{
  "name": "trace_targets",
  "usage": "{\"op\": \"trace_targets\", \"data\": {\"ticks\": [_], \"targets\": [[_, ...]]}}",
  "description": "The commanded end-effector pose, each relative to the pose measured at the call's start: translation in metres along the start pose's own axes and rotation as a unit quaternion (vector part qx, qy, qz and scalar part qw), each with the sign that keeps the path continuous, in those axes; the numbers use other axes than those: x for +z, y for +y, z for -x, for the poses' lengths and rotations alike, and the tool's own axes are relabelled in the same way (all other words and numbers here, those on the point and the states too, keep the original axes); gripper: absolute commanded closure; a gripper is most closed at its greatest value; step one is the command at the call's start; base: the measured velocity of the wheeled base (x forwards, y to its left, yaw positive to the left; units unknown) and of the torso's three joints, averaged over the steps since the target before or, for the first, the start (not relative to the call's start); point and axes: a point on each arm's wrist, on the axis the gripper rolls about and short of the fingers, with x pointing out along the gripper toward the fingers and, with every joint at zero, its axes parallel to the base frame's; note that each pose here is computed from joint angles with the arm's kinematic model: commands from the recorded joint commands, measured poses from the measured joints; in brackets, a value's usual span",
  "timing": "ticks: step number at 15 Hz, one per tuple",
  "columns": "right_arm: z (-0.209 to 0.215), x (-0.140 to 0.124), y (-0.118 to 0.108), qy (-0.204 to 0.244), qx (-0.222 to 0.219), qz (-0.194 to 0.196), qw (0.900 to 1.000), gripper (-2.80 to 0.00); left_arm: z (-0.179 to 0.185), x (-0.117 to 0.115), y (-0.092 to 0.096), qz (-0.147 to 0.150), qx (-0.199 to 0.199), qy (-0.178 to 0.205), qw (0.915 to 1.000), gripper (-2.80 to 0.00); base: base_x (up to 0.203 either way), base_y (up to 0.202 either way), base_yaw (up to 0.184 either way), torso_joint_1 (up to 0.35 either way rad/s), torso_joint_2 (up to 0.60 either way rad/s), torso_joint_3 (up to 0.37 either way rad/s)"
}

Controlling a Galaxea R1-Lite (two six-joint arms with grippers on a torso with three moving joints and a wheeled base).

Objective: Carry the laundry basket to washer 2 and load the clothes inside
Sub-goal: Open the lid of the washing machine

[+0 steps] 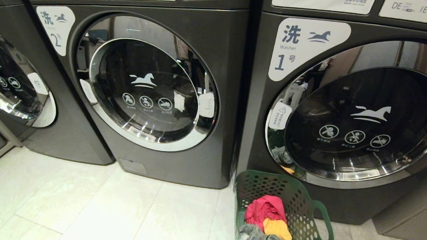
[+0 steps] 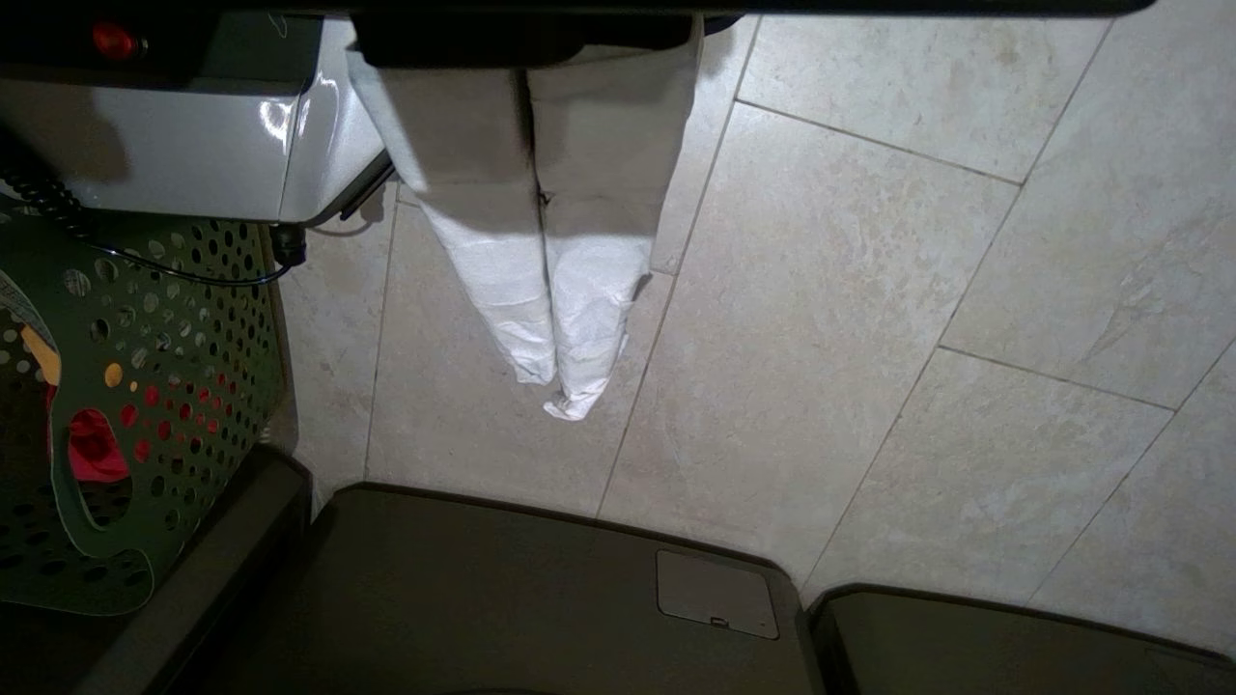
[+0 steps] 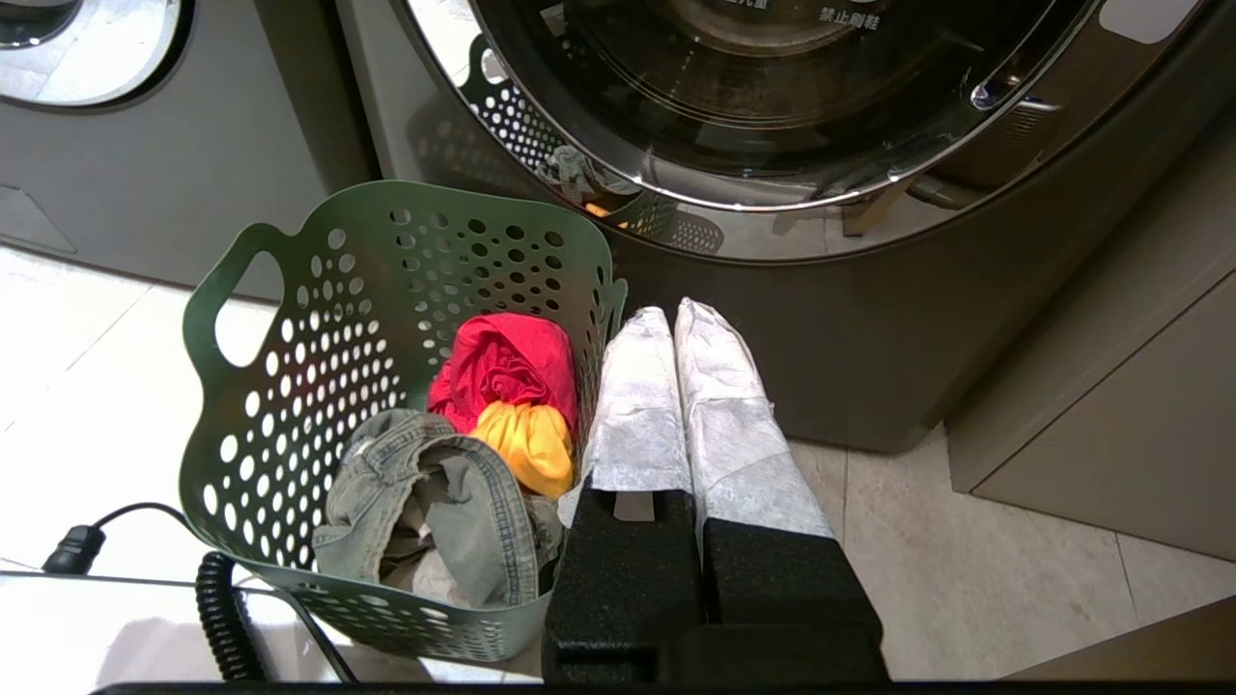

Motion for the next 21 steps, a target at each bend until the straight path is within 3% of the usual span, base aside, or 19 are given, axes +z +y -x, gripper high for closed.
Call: {"op": "trace_targets", "data": {"ticks": [1,8,15,21], "targets": [[-0.0001,0.0000,0.0000,0.000,0.001,0.000,1.000,0.00,0.0000,-0.0002,0.0000,0.000,0.001,0.001,1.0000,0.00,0.000,0.000,0.000,0.000,0.00,0.000],[-0.0001,0.0000,0.0000,0.000,0.001,-0.001,1.000,0.00,0.0000,-0.0002,0.0000,0.000,0.000,0.001,1.0000,0.00,0.000,0.000,0.000,0.000,0.00,0.000],[-0.0001,0.0000,0.0000,0.000,0.001,-0.001,1.000,0.00,0.0000,-0.0002,0.0000,0.000,0.001,0.001,1.0000,0.00,0.000,0.007,-0.153,0.003,0.00,0.001],[-0.0001,0.0000,0.0000,0.000,0.001,-0.001,1.000,0.00,0.0000,-0.0002,0.0000,0.001,0.000,0.001,1.0000,0.00,0.001,0.000,-0.014,0.001,0.00,0.000]]}}
